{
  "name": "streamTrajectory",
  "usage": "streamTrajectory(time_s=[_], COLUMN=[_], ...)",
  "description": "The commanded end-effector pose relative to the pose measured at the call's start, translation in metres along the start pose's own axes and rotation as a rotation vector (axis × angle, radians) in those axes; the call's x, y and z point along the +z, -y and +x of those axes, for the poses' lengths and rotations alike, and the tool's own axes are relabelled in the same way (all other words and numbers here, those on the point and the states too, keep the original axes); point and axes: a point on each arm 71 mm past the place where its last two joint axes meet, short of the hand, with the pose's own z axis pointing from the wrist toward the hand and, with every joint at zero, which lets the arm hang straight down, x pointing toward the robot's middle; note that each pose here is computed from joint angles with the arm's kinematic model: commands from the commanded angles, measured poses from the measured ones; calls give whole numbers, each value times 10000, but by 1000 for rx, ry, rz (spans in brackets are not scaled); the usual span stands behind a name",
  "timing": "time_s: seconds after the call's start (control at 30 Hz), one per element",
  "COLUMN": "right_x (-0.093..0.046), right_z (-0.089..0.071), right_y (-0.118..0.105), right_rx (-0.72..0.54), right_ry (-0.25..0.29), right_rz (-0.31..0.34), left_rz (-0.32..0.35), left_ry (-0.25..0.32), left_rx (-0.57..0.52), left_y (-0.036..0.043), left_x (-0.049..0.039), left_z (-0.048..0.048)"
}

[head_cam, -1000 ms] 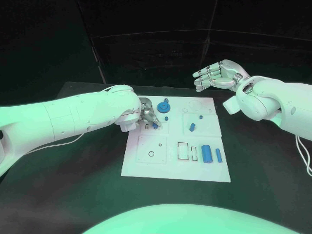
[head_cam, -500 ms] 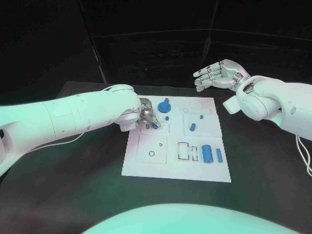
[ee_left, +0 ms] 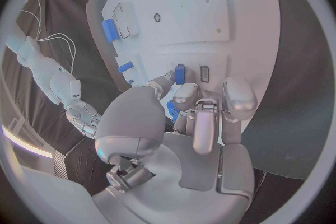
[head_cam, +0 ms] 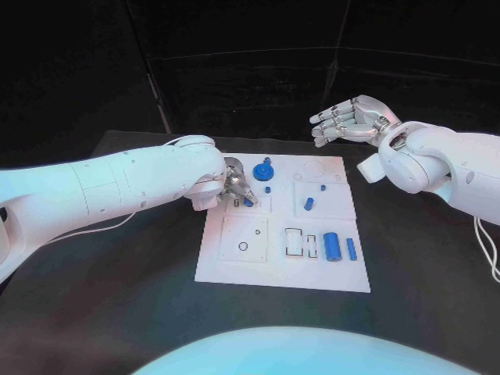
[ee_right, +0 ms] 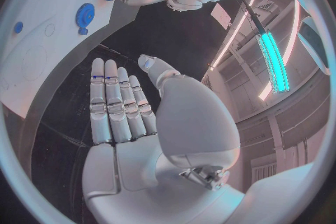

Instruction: Assemble the parts on the task board

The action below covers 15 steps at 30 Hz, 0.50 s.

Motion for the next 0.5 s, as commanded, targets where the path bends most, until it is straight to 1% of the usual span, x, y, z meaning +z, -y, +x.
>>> streamTrajectory(time_s=[0.03, 0.5], right_x=[4, 0], right_z=[-7, -5], right_y=[-22, -23], right_rx=[-3, -2], right_ry=[5, 4], right_rz=[-12, -13], left_rz=[-21, -27], left_ry=[-16, -24], left_rx=[18, 24], left_y=[-20, -15], left_x=[5, 11], left_z=[16, 20])
